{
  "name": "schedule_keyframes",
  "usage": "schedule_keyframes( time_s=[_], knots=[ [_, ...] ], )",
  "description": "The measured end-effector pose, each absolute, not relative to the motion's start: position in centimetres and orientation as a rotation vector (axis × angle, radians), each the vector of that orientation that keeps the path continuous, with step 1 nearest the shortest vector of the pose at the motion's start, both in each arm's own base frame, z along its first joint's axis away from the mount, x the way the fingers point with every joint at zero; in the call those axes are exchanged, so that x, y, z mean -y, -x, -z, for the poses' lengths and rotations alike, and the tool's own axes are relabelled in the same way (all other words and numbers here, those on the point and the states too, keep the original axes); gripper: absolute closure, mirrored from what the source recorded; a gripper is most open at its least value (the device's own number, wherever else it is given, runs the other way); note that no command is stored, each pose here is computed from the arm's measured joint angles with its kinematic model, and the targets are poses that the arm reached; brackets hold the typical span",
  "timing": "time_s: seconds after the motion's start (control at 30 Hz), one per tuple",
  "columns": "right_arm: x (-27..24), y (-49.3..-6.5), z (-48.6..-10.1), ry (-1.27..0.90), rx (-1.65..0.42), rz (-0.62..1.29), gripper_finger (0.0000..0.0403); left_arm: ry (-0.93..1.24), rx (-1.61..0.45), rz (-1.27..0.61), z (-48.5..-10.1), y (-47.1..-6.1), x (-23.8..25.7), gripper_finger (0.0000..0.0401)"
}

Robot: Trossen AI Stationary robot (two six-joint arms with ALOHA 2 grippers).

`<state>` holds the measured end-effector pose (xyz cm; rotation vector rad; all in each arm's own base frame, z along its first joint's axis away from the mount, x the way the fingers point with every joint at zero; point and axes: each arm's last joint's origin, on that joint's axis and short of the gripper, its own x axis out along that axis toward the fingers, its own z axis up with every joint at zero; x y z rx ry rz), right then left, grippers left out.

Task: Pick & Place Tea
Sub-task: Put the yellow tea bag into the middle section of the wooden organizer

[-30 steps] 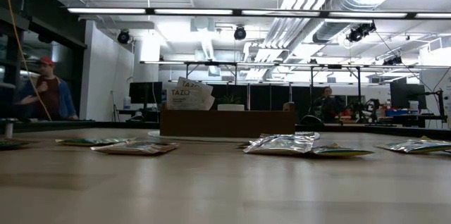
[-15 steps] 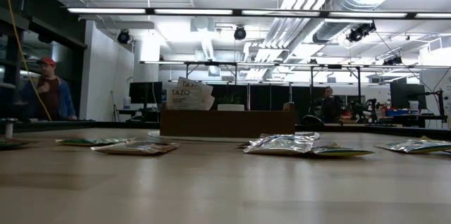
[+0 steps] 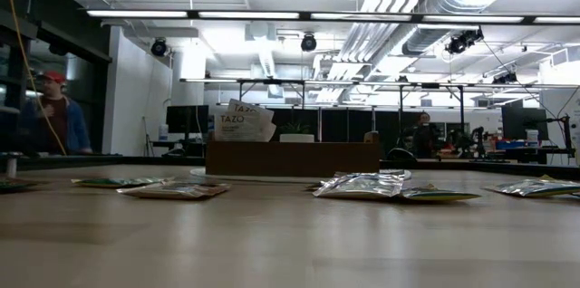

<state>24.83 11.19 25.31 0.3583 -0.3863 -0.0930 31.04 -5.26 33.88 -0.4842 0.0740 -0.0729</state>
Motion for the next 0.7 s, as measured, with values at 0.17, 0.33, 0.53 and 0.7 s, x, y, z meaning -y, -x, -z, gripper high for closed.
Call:
schedule_keyframes(
  time_s=[0.17, 0.33, 0.53, 0.7],
  knots=[
    [-11.18, -24.83, -25.3, -0.359, 0.385, 0.097, 0.0403, 0.467, -0.068, 0.056, -33.88, -31.04, 5.21, 0.039],
    [-11.18, -24.83, -25.31, -0.36, 0.385, 0.097, 0.0403, 0.467, -0.069, 0.055, -33.87, -31.05, 5.21, 0.0398],
    [-11.21, -24.82, -25.33, -0.361, 0.388, 0.087, 0.0402, 0.467, -0.07, 0.055, -33.86, -31.04, 5.21, 0.04],
    [-11.16, -24.84, -25.34, -0.385, 0.39, 0.086, 0.0387, 0.467, -0.071, 0.052, -33.84, -31.04, 5.2, 0.0401]
  ],
)
